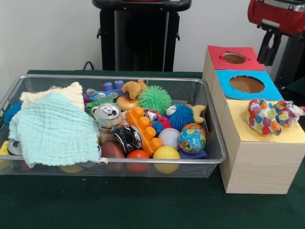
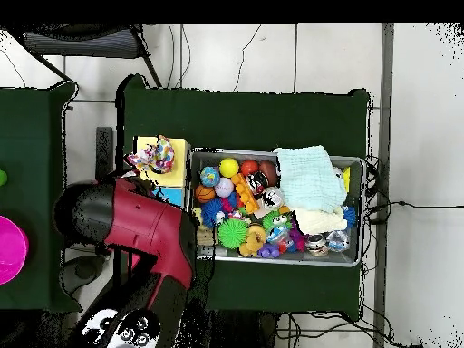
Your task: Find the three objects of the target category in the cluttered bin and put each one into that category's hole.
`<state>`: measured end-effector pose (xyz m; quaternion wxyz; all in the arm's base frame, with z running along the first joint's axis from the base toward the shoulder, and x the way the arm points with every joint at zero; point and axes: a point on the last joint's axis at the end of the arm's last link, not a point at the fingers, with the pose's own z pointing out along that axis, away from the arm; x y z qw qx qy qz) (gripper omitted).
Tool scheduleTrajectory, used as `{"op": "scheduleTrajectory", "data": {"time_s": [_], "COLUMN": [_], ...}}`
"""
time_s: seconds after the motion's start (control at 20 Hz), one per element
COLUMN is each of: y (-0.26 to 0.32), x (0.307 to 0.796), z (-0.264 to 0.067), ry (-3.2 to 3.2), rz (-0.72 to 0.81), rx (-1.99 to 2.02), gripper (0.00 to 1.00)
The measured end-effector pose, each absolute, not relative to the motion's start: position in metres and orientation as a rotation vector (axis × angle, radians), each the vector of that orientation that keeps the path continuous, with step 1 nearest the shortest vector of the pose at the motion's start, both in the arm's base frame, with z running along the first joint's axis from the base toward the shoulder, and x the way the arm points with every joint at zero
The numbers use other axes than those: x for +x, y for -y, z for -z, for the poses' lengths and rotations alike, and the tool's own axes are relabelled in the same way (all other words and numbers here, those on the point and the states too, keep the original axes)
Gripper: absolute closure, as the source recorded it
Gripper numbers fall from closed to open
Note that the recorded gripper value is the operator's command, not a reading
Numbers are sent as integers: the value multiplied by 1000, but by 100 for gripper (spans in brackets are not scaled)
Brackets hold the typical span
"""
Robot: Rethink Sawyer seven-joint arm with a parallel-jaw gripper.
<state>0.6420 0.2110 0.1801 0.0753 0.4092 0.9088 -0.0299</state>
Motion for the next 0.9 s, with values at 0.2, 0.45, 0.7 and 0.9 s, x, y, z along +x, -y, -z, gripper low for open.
{"op": "scheduleTrajectory", "data": {"time_s": [0.2, 0.45, 0.7, 0.9], "y": [-204, -191, -175, -164], "x": [655, 677, 704, 720], "z": [-193, -208, -218, -222], "ry": [-2692, -2649, -2608, -2586], "rz": [86, 70, 56, 50], "rx": [1218, 1215, 1211, 1210], "gripper": [100, 100, 100, 100]}}
